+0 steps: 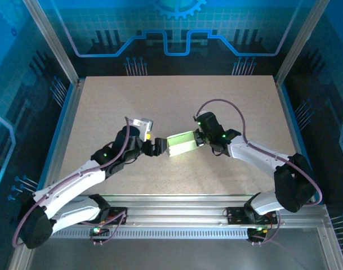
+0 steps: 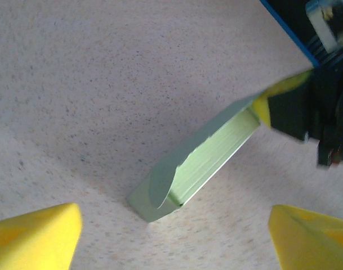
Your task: Fold the paper box
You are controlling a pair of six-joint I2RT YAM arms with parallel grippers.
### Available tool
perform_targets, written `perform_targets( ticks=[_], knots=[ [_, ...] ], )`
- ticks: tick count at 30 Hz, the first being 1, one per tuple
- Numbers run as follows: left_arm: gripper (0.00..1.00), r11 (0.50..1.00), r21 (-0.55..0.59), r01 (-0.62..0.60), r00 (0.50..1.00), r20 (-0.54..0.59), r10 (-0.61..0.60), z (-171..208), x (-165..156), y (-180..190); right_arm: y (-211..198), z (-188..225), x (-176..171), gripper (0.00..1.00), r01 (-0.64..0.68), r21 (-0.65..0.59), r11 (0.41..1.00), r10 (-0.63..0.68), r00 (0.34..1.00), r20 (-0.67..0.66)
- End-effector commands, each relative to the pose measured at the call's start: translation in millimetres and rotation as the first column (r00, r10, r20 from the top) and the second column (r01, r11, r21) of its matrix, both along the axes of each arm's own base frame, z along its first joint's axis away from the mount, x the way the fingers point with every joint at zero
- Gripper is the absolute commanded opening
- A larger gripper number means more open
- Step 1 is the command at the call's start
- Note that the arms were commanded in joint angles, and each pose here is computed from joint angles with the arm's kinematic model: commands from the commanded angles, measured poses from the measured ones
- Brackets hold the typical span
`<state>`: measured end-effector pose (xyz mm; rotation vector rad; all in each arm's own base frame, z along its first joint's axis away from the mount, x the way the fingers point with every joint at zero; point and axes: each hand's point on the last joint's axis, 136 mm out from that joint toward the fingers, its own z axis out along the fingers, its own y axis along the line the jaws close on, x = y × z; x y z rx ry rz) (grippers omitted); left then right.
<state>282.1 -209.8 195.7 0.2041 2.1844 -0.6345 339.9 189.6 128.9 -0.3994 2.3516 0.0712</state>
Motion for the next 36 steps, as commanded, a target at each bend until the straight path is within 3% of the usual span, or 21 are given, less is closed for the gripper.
perform_targets(
  ticks=[1, 2, 4, 8, 14, 17, 24, 30, 36],
  knots=[
    [0.73, 0.993, 0.105, -0.047, 0.981, -0.182, 0.066, -21.7, -6.7, 5.2, -6.5, -10.1, -10.1, 0.00, 0.019, -0.056, 0.998, -0.022, 0.998, -0.051],
    [0.65, 0.990, 0.137, -0.038, 0.978, -0.198, 0.065, -21.9, -3.6, 3.8, -6.8, -10.2, -10.5, 0.00, 0.021, -0.055, 0.998, -0.024, 0.998, -0.051],
    [0.59, 0.978, 0.207, -0.009, 0.968, -0.242, 0.061, -29.9, -1.2, 3.2, -6.3, -10.0, -11.7, 0.00, 0.018, -0.052, 0.998, -0.021, 0.998, -0.052],
    [0.50, 0.951, 0.304, 0.053, 0.955, -0.295, 0.041, -33.3, 8.8, -3.2, -5.2, -8.5, -13.4, 0.00, 0.014, -0.040, 0.999, -0.016, 0.999, -0.050],
    [0.43, 0.926, 0.355, 0.129, 0.944, -0.330, -0.005, -35.0, 23.4, -18.2, -4.4, -6.2, -15.3, 0.00, 0.007, -0.031, 0.999, -0.009, 0.999, -0.048],
    [0.36, 0.931, 0.338, 0.139, 0.936, -0.351, -0.012, -36.1, 28.2, -27.1, -6.0, -5.6, -16.2, 0.00, 0.010, -0.034, 0.999, -0.012, 0.999, -0.048],
    [0.36, 0.946, 0.309, 0.095, 0.903, -0.427, 0.049, -47.2, 25.0, -30.4, -5.4, -5.7, -16.7, 0.00, 0.005, -0.037, 0.999, -0.007, 0.999, -0.053],
    [0.27, 0.952, 0.298, 0.073, 0.896, -0.438, 0.069, -51.9, 26.0, -32.6, -3.0, -5.3, -15.6, 0.00, -0.002, -0.032, 0.999, 0.000, 0.999, -0.052],
    [0.24, 0.961, 0.274, 0.038, 0.886, -0.454, 0.095, -50.1, 27.7, -35.5, -4.3, -5.9, -17.4, 0.00, 0.002, -0.028, 1.000, -0.003, 0.999, -0.053]
  ],
)
